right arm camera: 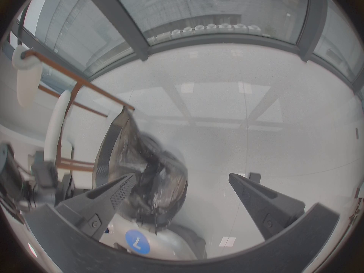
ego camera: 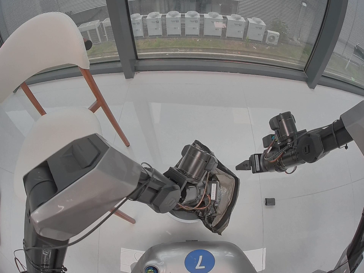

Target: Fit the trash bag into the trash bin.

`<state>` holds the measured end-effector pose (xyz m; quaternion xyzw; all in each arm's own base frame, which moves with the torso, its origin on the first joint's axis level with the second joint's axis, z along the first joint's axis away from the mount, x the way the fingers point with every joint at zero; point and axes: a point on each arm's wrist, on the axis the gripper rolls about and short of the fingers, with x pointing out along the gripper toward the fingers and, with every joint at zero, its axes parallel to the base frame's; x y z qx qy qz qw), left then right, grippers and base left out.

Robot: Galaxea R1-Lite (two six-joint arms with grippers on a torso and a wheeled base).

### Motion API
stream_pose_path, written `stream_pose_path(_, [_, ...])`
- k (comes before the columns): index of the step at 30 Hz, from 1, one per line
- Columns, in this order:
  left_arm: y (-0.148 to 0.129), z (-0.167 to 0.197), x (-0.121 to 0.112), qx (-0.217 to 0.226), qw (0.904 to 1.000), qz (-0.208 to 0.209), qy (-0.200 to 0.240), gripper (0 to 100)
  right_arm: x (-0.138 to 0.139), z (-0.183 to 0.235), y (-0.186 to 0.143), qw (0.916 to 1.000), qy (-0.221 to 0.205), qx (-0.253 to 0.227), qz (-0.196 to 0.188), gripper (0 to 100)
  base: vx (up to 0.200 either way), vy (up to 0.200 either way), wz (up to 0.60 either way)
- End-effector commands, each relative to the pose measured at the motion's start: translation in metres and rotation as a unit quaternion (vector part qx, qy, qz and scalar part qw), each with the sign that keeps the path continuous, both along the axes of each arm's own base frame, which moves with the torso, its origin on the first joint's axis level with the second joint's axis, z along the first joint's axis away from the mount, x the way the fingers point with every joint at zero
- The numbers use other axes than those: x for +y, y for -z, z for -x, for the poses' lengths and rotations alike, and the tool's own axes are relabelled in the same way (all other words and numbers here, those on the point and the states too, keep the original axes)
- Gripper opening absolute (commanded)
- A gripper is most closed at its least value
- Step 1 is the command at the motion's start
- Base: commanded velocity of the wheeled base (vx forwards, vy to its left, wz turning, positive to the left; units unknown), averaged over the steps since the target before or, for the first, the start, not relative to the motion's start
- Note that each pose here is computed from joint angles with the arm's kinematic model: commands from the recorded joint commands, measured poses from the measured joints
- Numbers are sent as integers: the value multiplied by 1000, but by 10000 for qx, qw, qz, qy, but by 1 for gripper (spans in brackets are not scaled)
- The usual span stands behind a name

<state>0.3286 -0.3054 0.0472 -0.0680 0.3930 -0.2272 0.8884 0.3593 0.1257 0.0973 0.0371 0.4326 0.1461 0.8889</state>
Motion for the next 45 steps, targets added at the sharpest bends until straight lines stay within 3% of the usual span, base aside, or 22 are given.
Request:
stream_pose_path(1, [-17,-3,20,-27,9998,-12,-200,0,13,32,-3,9989,-438,173,-12,100,0,0,0])
stream_pose_path(8, [-21,3,27,19,9998,-40,-215,0,28,32,19,9970,-632,433,101,100,0,0,0])
stream_pose_path(24, [-21,6,27,38,9998,-43,-180,0,49,7,67,9953,-917,261,180,100,0,0,0])
stream_pose_path(32, [-20,7,26,52,9998,-49,-159,0,56,-18,68,9959,-906,8,63,100,0,0,0])
stream_pose_path(37, [-20,7,26,61,9999,-50,-154,0,60,-29,77,9947,-1021,37,-90,100,0,0,0])
stream_pose_path(45, [-19,7,26,64,9999,-60,-148,0,62,-37,96,9942,-1070,117,-30,100,0,0,0])
